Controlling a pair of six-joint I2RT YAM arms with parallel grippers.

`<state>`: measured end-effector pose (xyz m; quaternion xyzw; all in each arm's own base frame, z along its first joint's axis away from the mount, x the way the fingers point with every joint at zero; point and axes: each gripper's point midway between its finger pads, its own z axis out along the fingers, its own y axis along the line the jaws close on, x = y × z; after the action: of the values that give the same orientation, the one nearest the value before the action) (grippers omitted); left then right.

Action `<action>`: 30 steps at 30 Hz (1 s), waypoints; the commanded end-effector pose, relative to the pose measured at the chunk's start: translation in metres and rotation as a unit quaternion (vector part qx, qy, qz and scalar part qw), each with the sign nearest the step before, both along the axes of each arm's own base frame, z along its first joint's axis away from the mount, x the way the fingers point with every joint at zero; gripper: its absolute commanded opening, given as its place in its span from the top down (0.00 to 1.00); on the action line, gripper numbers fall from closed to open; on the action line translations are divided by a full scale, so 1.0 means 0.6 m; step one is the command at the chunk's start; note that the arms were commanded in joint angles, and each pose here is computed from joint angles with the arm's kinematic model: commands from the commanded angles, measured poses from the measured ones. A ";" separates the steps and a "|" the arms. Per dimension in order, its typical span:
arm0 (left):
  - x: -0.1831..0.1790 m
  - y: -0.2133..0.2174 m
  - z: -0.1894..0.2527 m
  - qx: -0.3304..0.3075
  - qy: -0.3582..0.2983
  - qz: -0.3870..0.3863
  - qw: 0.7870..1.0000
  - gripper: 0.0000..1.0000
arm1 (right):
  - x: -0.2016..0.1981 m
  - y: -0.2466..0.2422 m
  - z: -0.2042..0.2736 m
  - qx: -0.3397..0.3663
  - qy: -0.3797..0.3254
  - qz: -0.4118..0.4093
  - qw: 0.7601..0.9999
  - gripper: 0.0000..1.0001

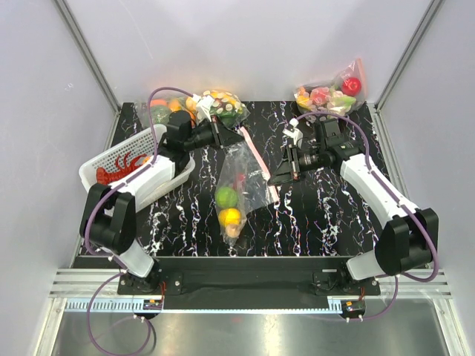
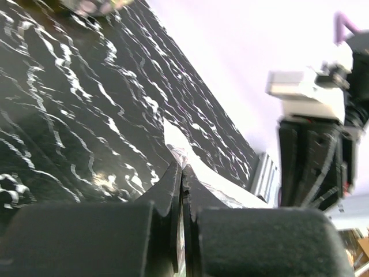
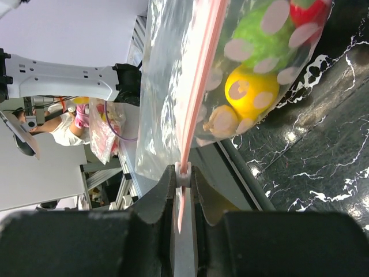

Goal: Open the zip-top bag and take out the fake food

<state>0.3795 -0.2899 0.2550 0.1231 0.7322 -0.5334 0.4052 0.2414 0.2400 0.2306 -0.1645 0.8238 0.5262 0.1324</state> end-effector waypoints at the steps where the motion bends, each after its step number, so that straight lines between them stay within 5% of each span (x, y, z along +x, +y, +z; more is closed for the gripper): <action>1: 0.073 0.036 0.063 -0.023 -0.074 0.056 0.995 1.00 | -0.026 -0.007 0.035 -0.001 -0.010 0.007 1.000 1.00; 16: 0.086 0.055 0.059 -0.032 -0.070 0.051 0.996 1.00 | -0.052 -0.018 0.040 -0.013 0.002 0.008 1.000 0.99; 18: 0.066 0.051 0.061 -0.042 -0.065 0.027 0.997 1.00 | -0.050 -0.021 0.044 -0.022 -0.007 0.001 1.000 0.86; 19: 0.057 0.049 0.069 -0.049 -0.076 0.017 0.996 1.00 | -0.050 -0.023 0.046 -0.026 -0.010 -0.002 1.000 0.67; 23: 0.007 0.039 0.079 -0.079 -0.070 -0.047 0.993 1.00 | -0.026 -0.021 0.070 -0.021 -0.044 -0.035 0.998 0.39; 30: -0.049 0.036 0.100 -0.139 -0.057 -0.119 0.981 1.00 | 0.053 -0.018 0.086 -0.026 -0.097 -0.117 0.988 0.32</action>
<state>0.3819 -0.2676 0.2678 0.1145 0.6774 -0.6206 0.3780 0.2422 0.2283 0.2613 -0.1346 0.8414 0.4857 0.1949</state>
